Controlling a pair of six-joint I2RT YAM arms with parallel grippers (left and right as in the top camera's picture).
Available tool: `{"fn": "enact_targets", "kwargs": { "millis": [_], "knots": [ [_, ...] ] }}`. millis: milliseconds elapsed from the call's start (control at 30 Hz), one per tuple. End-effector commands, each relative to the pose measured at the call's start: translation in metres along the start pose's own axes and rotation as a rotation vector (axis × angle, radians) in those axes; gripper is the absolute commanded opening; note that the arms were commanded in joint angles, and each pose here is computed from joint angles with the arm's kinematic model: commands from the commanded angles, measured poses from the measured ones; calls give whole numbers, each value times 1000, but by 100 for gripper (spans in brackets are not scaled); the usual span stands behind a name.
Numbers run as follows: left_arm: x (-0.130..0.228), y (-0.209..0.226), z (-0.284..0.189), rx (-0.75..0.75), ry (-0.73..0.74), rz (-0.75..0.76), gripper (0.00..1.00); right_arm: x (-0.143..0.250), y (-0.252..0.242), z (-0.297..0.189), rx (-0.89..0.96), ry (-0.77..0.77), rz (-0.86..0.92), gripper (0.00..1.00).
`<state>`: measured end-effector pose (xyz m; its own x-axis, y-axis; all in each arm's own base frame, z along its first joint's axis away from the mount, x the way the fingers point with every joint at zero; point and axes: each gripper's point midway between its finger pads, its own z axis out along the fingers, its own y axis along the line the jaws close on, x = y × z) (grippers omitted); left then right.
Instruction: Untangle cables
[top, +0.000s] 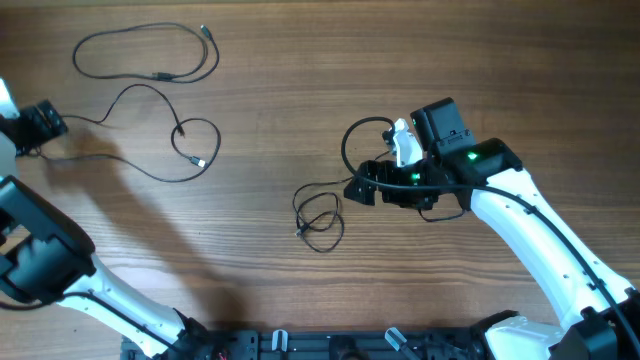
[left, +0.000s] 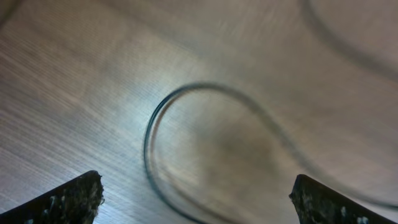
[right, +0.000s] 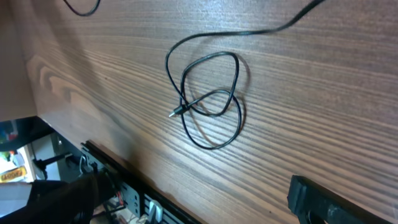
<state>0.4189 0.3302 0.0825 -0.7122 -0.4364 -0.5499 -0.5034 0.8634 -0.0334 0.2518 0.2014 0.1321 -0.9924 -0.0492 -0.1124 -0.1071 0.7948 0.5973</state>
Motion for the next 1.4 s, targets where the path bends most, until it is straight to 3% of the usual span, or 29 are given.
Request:
{"fn": "enact_targets", "kwargs": {
  "millis": [0, 100, 167, 233, 267, 333, 400, 467, 533, 700, 867, 1067, 1200, 1267, 1367],
  "knots": [
    [-69, -74, -105, 246, -232, -202, 100, -4, -1, -2, -7, -8, 31, 100],
    [-61, -172, -174, 700, -121, -307, 100, -6, -9, -18, -1, -36, 63, 100],
    [-26, -230, -201, 923, 69, -278, 100, -7, -15, -33, 6, -60, 50, 100],
    [35, -288, -208, 949, 331, -242, 100, -1, -23, -59, 22, -97, 58, 100],
    [71, -314, -212, 927, 426, -136, 100, 5, -27, -73, 31, -116, 58, 100],
    [113, -340, -215, 862, 513, 8, 100, 12, -32, -83, 51, -129, 67, 100],
    [164, -361, -205, 657, 575, 187, 100, 21, -32, -88, 63, -125, 79, 100],
    [208, -370, -190, 412, 604, 308, 100, 28, -34, -86, 69, -94, 100, 100],
    [244, -379, -184, 282, 649, 365, 100, 33, -35, -86, 73, -75, 107, 100],
    [310, -388, -173, 161, 805, 463, 100, 44, -36, -85, 81, -31, 78, 100],
    [320, -359, -195, 69, 911, 477, 100, 50, -37, -85, 85, -7, 54, 100],
    [319, -341, -223, 74, 864, 513, 100, 49, -37, -85, 85, -8, 52, 100],
    [361, -305, -194, 52, 868, 458, 100, 48, -37, -85, 84, -14, 47, 100],
    [379, -306, -177, 118, 881, 416, 100, 42, -36, -85, 81, -38, 34, 100],
    [383, -342, -163, 306, 832, 375, 100, 30, -34, -86, 72, -81, 14, 100]
  ]
}}
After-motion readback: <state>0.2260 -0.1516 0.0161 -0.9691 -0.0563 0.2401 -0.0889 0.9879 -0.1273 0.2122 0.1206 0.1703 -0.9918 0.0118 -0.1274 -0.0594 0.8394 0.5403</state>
